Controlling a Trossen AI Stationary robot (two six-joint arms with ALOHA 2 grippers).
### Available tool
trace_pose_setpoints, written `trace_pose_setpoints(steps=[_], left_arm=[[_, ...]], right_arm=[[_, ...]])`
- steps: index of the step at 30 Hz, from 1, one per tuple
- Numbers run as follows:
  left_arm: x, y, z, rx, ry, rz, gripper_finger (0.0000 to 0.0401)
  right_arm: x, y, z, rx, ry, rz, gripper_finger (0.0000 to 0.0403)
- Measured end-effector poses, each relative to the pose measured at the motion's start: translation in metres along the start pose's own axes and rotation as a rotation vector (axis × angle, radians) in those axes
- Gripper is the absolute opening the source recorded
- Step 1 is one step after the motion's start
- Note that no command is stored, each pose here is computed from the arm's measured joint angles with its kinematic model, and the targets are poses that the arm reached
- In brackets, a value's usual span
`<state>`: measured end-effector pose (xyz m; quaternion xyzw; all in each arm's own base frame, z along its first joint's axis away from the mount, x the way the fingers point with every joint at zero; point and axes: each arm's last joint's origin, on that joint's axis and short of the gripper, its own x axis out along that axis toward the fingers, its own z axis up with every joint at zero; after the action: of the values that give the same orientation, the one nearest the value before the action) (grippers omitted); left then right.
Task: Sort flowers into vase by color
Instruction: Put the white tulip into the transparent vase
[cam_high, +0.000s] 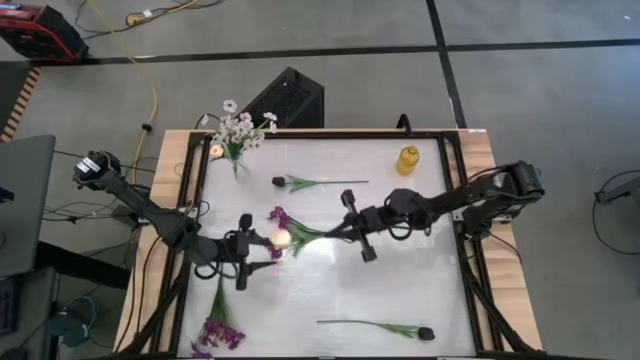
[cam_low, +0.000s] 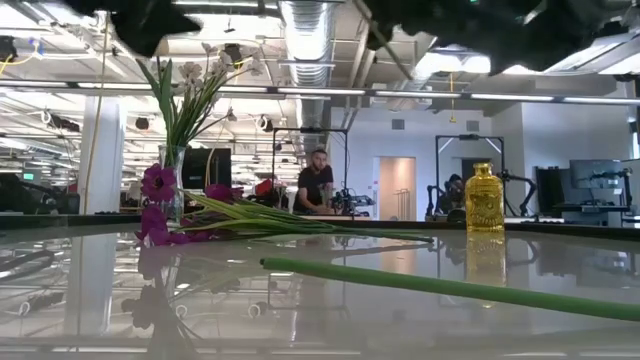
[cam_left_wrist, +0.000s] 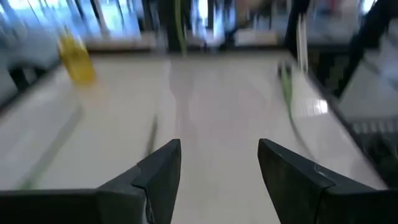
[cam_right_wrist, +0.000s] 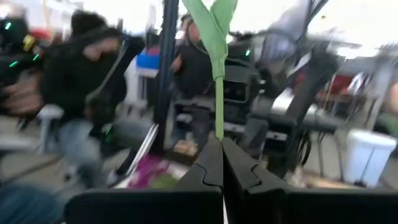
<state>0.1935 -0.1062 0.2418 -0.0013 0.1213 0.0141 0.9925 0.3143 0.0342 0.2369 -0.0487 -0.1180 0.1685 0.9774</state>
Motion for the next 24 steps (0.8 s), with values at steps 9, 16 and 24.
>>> trace_pose_setpoints(steps=[9,16,24], left_arm=[[0.015,0.019,0.032,0.063,-0.298,0.036,0.0203],[0.027,0.033,0.031,0.019,-0.290,0.058,0.0203],[0.025,0.033,0.038,0.019,-0.367,-0.048,0.0203]], right_arm=[[0.038,-0.019,-0.027,0.026,-0.106,-0.034,0.0016],[0.053,-0.027,-0.028,0.032,-0.131,-0.040,0.0016],[0.053,-0.030,-0.028,0.024,-0.120,-0.049,0.0016]])
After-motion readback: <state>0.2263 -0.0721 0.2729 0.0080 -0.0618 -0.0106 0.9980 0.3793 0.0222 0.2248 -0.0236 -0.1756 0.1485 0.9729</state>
